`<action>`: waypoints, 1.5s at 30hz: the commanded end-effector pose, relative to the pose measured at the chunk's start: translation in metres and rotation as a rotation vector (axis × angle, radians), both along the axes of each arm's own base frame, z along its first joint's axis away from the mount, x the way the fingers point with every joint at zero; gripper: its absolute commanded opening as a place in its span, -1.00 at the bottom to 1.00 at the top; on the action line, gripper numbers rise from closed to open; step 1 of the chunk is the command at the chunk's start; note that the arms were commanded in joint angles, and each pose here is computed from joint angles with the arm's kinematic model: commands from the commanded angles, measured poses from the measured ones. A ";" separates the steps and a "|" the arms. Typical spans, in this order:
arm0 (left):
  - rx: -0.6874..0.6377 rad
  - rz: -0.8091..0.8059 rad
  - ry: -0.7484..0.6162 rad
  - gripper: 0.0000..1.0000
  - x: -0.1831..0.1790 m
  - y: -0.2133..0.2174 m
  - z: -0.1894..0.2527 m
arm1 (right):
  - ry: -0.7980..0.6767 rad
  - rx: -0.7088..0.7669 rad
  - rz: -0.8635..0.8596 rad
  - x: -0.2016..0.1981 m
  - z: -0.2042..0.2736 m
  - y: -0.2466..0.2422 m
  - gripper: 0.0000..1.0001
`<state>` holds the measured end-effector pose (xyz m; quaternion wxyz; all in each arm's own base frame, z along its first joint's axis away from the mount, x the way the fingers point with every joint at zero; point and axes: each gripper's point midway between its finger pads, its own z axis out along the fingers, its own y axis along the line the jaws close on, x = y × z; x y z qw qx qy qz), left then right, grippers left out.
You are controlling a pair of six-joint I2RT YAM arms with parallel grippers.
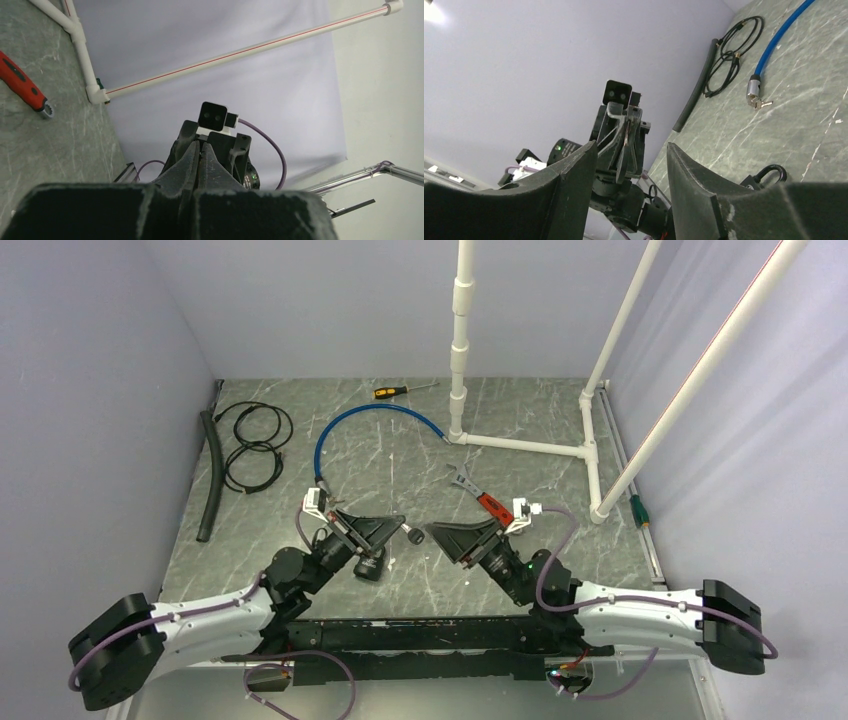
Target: Unlock with the key
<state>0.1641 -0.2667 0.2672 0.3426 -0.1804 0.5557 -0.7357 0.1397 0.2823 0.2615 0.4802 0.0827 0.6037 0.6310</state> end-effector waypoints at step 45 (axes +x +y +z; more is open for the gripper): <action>-0.054 0.141 0.004 -1.00 0.005 0.037 -0.005 | 0.054 0.024 0.178 0.002 0.027 0.063 -0.52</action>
